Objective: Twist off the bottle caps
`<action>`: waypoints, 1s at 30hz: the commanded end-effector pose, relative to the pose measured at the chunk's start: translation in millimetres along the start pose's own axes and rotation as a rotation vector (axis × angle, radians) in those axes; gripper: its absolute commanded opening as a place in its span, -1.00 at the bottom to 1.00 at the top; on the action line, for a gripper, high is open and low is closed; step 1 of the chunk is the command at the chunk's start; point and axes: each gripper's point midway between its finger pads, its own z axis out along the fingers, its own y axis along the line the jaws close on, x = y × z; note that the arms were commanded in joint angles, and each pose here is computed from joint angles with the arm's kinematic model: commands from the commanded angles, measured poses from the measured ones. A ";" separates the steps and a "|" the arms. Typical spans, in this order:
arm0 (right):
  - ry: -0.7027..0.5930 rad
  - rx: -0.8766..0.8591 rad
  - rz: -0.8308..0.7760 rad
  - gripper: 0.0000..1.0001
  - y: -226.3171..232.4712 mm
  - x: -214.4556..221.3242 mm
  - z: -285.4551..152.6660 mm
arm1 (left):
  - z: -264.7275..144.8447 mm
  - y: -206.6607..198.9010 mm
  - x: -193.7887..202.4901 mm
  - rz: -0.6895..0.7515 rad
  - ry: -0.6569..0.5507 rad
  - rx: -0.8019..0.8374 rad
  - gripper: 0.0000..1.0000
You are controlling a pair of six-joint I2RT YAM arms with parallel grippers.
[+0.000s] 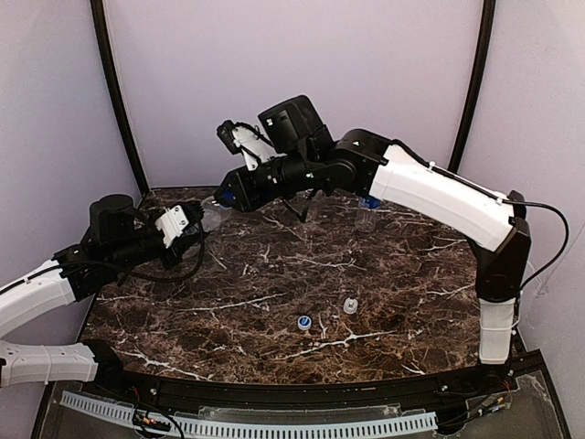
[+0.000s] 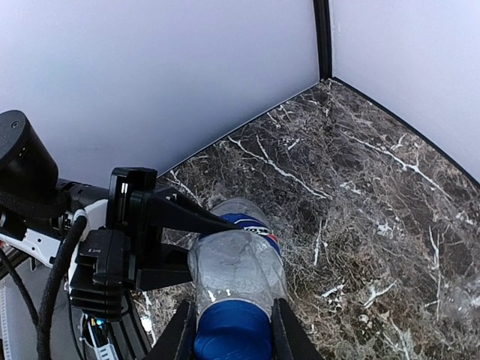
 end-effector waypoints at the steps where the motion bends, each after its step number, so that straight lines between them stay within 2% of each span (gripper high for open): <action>1: -0.001 -0.018 0.004 -0.74 1.0 2.3 6.3 | -4.7 -2.2 -6.6 0.001 -0.034 0.008 -0.66; 4: 0.019 -0.042 -0.016 -1.00 4.7 9.0 4.4 | -4.8 0.0 -5.8 -0.022 -0.028 -0.003 -0.66; 7: 0.056 -0.181 -0.135 -1.00 28.5 21.8 -1.6 | -6.5 -6.3 -7.8 -0.066 -0.034 0.038 -0.73; 9: 0.086 -0.333 -0.302 -1.00 57.0 41.3 -14.0 | -11.9 -23.7 -16.4 -0.082 -0.071 0.145 -0.86; 10: 0.109 -0.422 -0.403 -1.00 73.9 59.0 -21.7 | -18.8 -42.0 -27.7 -0.083 -0.131 0.259 -0.90; 11: 0.120 -0.494 -0.513 -1.00 87.9 74.6 -31.5 | -25.5 -54.8 -29.7 -0.084 -0.137 0.338 -0.93; 12: 0.131 -0.543 -0.608 -1.00 97.9 90.2 -38.9 | -38.4 -74.4 -42.3 -0.093 -0.208 0.470 -0.93; 14: 0.160 -0.621 -0.757 -1.00 107.1 115.2 -51.0 | -61.8 -102.4 -52.0 -0.122 -0.263 0.671 -0.90; 16: 0.201 -0.654 -0.920 -1.00 106.0 138.4 -56.3 | -77.9 -118.5 -54.1 -0.159 -0.275 0.795 -0.88; 20: 0.370 -0.561 -1.262 -1.00 79.2 179.6 -47.7 | -86.8 -129.9 -45.3 -0.146 -0.248 0.854 -0.93; 23: 0.437 -0.475 -1.412 -1.00 63.0 181.9 -40.9 | -90.2 -132.2 -42.5 -0.124 -0.240 0.866 -0.96; 26: 0.390 -0.417 -1.467 -1.00 62.2 161.9 -42.1 | -90.9 -132.1 -41.6 -0.118 -0.236 0.862 -0.96; 30: 0.229 -0.273 -1.427 -1.00 65.8 120.8 -43.7 | -84.7 -128.4 -38.4 -0.114 -0.223 0.819 -0.96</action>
